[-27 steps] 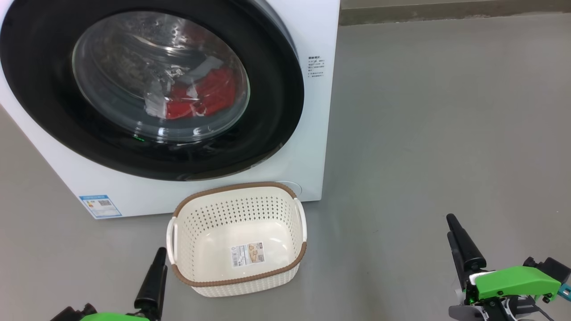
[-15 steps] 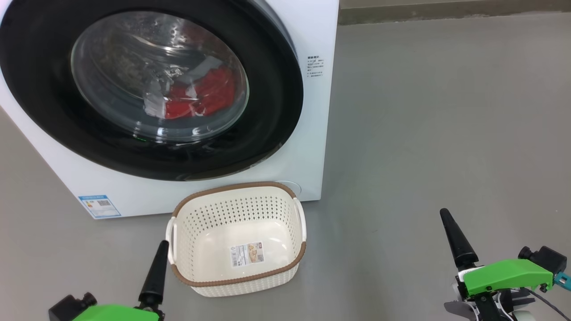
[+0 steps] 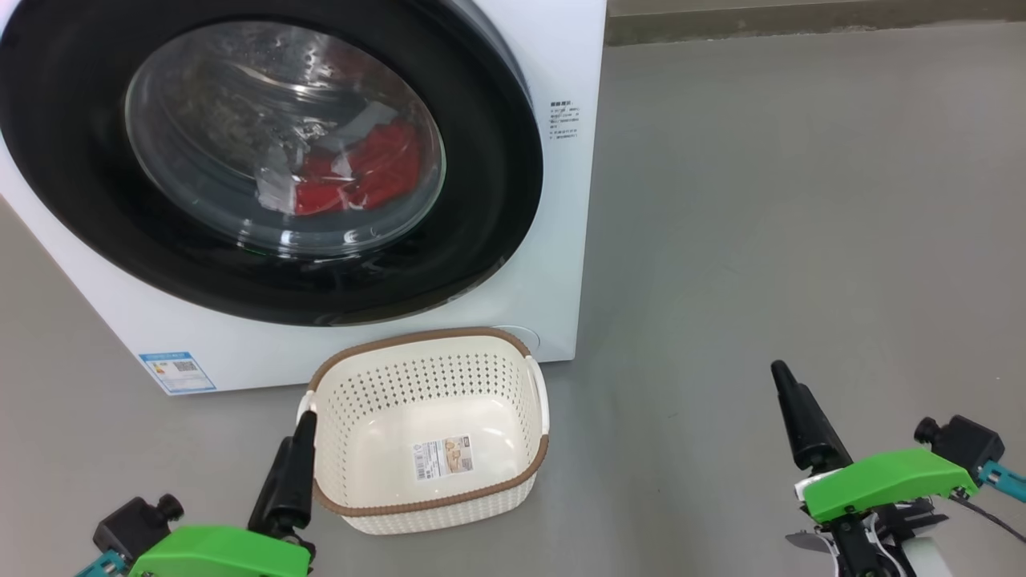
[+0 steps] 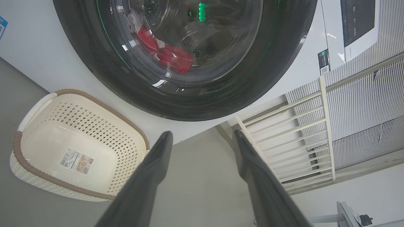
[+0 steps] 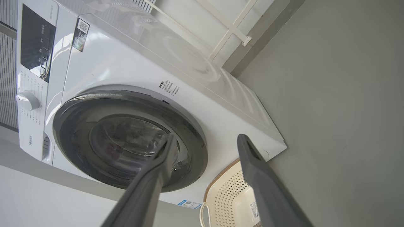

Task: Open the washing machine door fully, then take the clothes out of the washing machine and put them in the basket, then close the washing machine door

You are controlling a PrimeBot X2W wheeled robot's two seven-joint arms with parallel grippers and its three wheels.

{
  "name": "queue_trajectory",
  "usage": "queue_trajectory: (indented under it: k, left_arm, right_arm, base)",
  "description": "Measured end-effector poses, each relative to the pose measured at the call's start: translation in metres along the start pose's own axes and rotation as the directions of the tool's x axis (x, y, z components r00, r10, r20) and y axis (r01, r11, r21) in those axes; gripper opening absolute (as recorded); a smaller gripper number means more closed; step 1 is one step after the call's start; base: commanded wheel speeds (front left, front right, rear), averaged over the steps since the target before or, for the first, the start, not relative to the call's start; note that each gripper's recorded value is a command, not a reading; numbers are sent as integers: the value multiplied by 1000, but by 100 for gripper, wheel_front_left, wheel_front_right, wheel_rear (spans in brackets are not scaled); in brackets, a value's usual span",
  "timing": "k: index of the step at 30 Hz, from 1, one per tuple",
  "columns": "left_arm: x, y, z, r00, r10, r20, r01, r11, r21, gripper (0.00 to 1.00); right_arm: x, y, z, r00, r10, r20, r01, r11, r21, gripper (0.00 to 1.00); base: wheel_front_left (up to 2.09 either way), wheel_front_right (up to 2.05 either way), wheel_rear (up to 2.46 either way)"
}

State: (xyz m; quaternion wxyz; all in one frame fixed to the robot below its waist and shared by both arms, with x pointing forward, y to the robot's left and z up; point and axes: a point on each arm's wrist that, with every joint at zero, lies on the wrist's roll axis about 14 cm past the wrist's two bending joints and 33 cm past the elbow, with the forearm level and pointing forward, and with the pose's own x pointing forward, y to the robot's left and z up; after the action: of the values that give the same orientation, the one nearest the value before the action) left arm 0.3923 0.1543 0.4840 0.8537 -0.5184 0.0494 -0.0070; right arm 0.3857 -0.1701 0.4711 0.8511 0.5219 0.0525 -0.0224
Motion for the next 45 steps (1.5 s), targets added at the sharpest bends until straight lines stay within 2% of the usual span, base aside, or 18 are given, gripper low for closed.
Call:
queue_trajectory:
  k: [9,16,26,34,45]
  left_arm:
    - [6,-11,4,1000,-25,16,23,989,144,100]
    - [8,-18,0,999,-48,9,44,963,266,100]
    - [17,-28,0,997,-70,16,56,901,430,100]
    - [22,-37,-2,995,-101,17,78,856,511,100]
    - [29,-53,-2,987,-157,22,109,777,620,100]
  right_arm:
    - [3,5,-2,1000,18,-5,-18,991,-130,100]
    - [10,16,2,999,54,7,-51,972,-230,100]
    - [16,27,8,995,95,24,-79,922,-380,100]
    - [20,36,9,991,129,26,-102,879,-465,100]
    - [26,49,8,984,177,20,-134,809,-572,100]
  base:
    - [0,0,0]
    - [0,0,0]
    - [0,0,0]
    - [0,0,0]
    - [0,0,0]
